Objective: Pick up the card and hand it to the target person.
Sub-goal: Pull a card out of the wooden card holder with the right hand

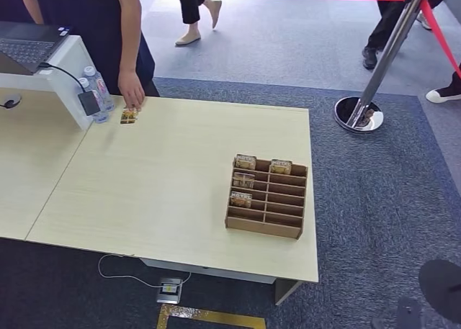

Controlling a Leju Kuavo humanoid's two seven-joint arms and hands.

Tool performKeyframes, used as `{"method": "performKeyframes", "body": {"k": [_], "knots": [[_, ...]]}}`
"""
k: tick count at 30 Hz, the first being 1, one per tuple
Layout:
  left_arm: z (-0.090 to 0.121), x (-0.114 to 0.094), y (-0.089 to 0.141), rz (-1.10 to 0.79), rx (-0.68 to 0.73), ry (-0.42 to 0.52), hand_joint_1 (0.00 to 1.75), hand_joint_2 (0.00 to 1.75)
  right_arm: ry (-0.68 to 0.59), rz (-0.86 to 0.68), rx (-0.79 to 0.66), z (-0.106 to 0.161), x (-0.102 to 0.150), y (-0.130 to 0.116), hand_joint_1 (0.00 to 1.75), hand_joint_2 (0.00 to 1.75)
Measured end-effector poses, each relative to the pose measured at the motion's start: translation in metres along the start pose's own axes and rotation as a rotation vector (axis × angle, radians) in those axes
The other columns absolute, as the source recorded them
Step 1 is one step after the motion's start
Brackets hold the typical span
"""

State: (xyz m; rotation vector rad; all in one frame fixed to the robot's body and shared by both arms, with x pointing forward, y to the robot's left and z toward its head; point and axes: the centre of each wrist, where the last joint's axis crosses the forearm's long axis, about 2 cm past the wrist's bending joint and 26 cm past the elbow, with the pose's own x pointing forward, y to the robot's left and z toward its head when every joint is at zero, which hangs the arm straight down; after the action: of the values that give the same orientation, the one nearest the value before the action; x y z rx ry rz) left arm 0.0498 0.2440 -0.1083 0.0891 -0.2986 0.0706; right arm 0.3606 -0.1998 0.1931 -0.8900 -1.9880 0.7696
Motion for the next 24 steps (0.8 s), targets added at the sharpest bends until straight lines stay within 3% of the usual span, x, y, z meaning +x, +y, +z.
{"method": "performKeyframes", "body": {"k": [24], "knots": [[0.0, 0.0, 0.0, 0.0, 0.0, 0.0, 0.0, 1.75, -0.011, 0.022, 0.017, -0.0072, 0.003, 0.0022, 0.0, 1.75]]}}
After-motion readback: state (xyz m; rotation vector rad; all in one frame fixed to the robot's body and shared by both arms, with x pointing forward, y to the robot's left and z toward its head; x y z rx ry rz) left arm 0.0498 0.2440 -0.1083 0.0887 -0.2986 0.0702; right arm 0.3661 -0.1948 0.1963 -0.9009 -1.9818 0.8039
